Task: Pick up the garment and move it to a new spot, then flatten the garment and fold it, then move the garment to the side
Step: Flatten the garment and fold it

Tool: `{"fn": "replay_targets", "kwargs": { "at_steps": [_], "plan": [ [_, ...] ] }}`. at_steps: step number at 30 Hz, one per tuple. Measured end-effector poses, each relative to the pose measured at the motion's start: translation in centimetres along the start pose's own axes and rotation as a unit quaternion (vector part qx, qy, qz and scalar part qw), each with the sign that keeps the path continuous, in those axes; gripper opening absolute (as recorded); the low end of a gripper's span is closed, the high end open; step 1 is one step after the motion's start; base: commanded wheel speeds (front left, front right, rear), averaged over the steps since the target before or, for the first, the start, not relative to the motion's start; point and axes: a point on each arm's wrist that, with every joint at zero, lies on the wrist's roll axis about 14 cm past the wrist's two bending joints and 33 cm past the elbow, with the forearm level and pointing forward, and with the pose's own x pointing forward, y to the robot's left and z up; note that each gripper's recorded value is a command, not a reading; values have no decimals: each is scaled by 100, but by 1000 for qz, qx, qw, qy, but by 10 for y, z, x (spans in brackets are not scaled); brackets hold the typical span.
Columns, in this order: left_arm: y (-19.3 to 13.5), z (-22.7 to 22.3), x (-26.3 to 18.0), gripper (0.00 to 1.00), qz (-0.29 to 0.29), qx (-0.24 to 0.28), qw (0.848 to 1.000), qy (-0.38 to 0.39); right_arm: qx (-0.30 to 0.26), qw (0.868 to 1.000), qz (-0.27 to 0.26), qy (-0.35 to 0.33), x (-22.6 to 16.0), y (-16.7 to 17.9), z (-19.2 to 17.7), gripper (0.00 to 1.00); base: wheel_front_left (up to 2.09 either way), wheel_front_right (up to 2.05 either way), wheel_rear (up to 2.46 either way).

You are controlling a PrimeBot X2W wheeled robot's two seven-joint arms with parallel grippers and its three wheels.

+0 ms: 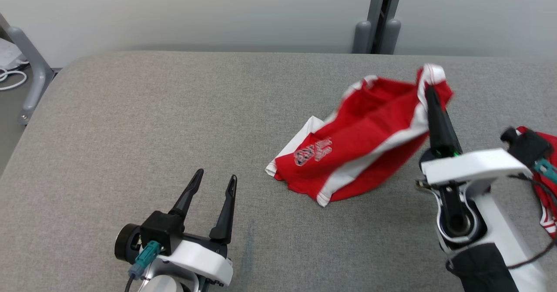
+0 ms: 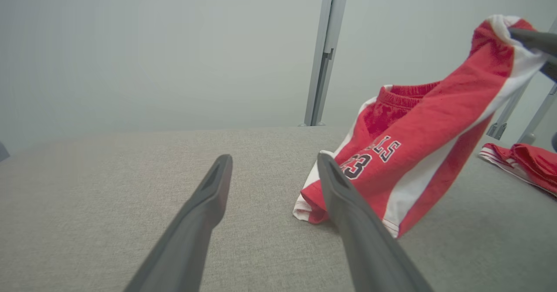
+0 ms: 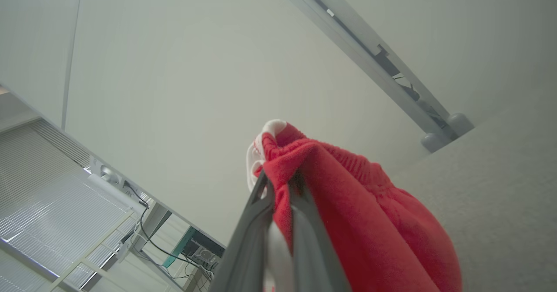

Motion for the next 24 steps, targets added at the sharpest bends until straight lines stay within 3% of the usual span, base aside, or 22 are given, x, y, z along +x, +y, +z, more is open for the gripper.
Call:
{"fn": "replay_targets", "kwargs": {
  "at_steps": [4, 9, 10, 11, 13, 14, 19, 24],
  "plan": [
    [3, -3, 3, 100, 4, 0, 1000, 4, -8, 991, -131, 22, -44, -88, -11, 0, 0, 0, 0],
    [-1, -8, 10, 100, -6, 4, 1000, 11, -10, 978, -206, 38, -85, -132, -19, 0, 0, 0, 0],
    [-4, -10, 12, 100, -11, 5, 1000, 13, -12, 976, -214, 40, -91, -136, -20, 8, 0, 0, 0],
    [-4, -10, 12, 100, -11, 5, 1000, 13, -12, 976, -214, 40, -91, -136, -20, 26, 0, 0, 0],
    [-9, -10, 17, 100, -22, 6, 1000, 12, -14, 975, -218, 40, -95, -138, -19, 71, 0, 0, 0],
    [-12, -10, 20, 100, -28, 7, 1000, 11, -14, 974, -221, 37, -97, -139, -17, 100, 0, 0, 0],
    [-30, -14, 30, 100, -59, 9, 998, 15, -14, 972, -232, 22, -105, -144, -7, 100, 0, 0, 0],
    [-44, -15, 37, 100, -82, 11, 996, 15, -87, 977, -195, 20, -100, -130, 9, 100, 0, 0, 0]
  ]
}}
